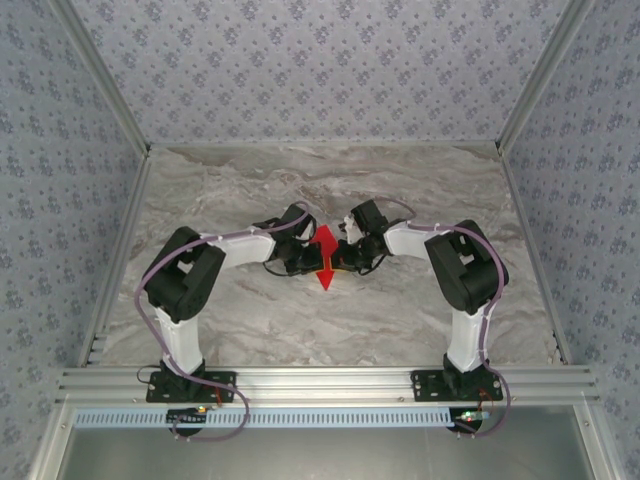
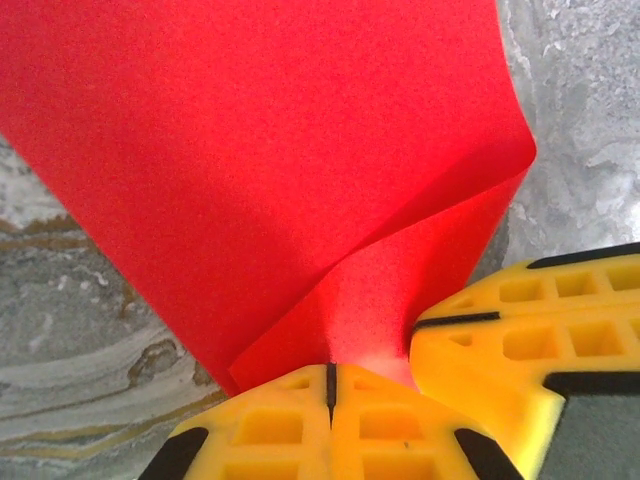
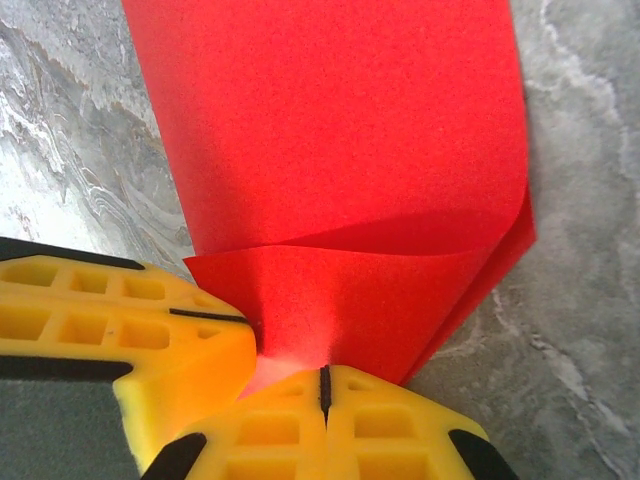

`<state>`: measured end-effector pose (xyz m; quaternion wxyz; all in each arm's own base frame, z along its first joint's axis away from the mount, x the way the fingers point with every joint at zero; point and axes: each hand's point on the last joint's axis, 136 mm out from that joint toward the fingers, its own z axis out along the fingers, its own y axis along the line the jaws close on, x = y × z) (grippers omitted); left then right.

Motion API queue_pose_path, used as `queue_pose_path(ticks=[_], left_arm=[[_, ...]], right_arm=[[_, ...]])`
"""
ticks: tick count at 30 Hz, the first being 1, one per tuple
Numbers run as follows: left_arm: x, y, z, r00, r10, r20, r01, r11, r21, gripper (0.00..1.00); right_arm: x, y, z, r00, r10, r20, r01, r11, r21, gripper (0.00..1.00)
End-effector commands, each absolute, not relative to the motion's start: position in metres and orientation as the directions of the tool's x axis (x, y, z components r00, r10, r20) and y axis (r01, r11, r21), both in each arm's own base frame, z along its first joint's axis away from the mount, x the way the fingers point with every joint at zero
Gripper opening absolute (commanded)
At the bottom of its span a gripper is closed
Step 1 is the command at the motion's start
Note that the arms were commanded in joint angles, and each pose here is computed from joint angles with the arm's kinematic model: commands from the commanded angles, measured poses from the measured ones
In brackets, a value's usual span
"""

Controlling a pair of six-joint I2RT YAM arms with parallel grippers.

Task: Fold a paper plane with a square sheet of paper (pick it up from the middle)
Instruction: Third fold the triangle at the center of the table, then fourth fold the wing at the center of the table.

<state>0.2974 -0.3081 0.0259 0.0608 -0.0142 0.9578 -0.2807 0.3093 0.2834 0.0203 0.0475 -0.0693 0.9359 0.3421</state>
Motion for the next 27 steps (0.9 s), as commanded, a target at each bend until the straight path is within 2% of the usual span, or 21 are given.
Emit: queue_pose_path(ticks=[1,6,13,20,27], left_arm=[[0.295,-0.318,0.063,-0.986,-0.059,-0.159,0.052,0.788,-0.614,0.01],[0.278,-0.321,0.068,-0.987,-0.102,-0.12,0.007,0.734,-0.679,0.01],[0.25,-0.318,0.038,-0.992,-0.117,-0.052,-0.055,0.754,-0.654,0.0],[0.246,-0.308,0.024,-0.991,-0.129,-0.04,-0.078,0.785,-0.615,0.0],[0.26,-0.317,0.048,-0.987,-0.119,-0.107,-0.024,0.767,-0.641,0.0]], right_arm=[[0.293,0.285,0.011,-0.992,-0.1,-0.075,-0.125,0.78,0.614,0.0],[0.29,0.29,0.013,-0.997,-0.053,-0.06,-0.079,0.774,0.628,0.0],[0.291,0.294,0.012,-0.997,-0.05,-0.055,-0.074,0.769,0.636,0.0],[0.29,0.294,0.013,-0.997,-0.058,-0.053,-0.078,0.765,0.639,0.0],[0.291,0.295,0.013,-0.996,-0.065,-0.054,-0.084,0.765,0.639,0.0]])
